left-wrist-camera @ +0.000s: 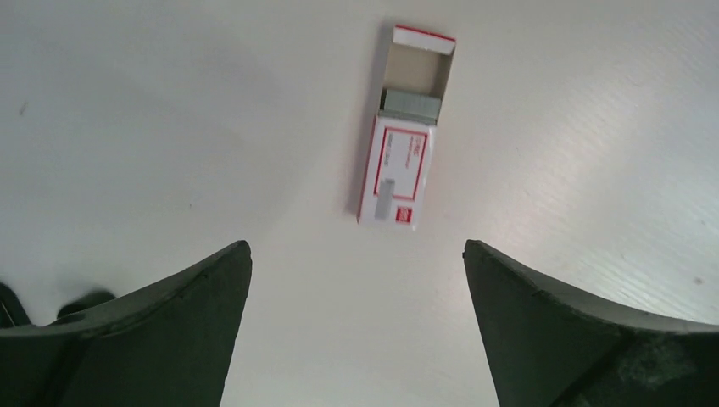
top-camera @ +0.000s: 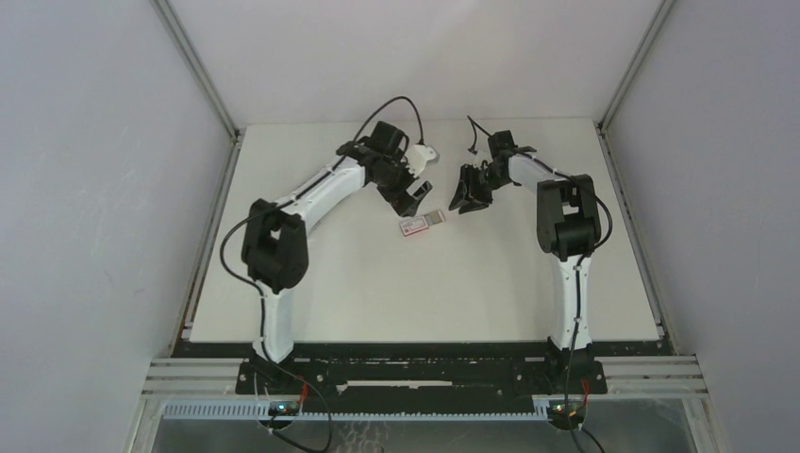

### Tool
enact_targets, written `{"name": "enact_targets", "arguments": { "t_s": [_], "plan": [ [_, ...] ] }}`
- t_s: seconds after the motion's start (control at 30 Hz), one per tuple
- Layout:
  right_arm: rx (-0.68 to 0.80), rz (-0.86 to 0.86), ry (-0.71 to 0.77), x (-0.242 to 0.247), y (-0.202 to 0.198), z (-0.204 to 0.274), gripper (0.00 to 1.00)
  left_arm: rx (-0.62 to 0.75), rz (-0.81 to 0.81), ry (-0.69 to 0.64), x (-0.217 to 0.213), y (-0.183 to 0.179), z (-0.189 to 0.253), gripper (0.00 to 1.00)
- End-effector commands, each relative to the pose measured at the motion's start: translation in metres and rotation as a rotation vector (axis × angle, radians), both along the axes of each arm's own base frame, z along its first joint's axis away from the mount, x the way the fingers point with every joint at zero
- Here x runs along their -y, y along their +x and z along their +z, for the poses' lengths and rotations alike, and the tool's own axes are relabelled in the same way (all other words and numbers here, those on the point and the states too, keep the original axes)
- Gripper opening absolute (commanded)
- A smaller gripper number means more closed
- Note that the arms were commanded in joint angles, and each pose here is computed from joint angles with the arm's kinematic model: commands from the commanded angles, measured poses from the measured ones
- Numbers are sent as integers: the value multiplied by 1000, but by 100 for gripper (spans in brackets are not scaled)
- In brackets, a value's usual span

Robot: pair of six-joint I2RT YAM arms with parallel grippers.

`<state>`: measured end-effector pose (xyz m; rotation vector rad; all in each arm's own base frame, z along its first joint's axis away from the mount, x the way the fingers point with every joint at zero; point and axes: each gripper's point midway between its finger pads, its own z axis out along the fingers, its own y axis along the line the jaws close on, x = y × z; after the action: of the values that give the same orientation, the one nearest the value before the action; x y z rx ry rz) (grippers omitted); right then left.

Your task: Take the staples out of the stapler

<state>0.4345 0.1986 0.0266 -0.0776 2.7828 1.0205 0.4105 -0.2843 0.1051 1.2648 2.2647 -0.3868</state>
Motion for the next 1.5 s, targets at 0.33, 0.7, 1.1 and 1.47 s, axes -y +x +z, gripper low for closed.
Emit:
{"name": "enact_targets", "arguments": {
  "t_s": [0.33,0.7,1.1,1.47],
  "plan": [
    [87,58,18,-3,6,18,45,-339,185,-456,-10,-48,7,100],
    [73,58,15,-3,0,13,45,-463,342,-513,-10,-36,-31,100],
    [56,86,49,-17,-4,10,47,-521,364,-507,-8,-42,-50,100],
    [53,116,68,-30,-9,10,46,-544,357,-509,1,-47,-55,100]
  ]
}}
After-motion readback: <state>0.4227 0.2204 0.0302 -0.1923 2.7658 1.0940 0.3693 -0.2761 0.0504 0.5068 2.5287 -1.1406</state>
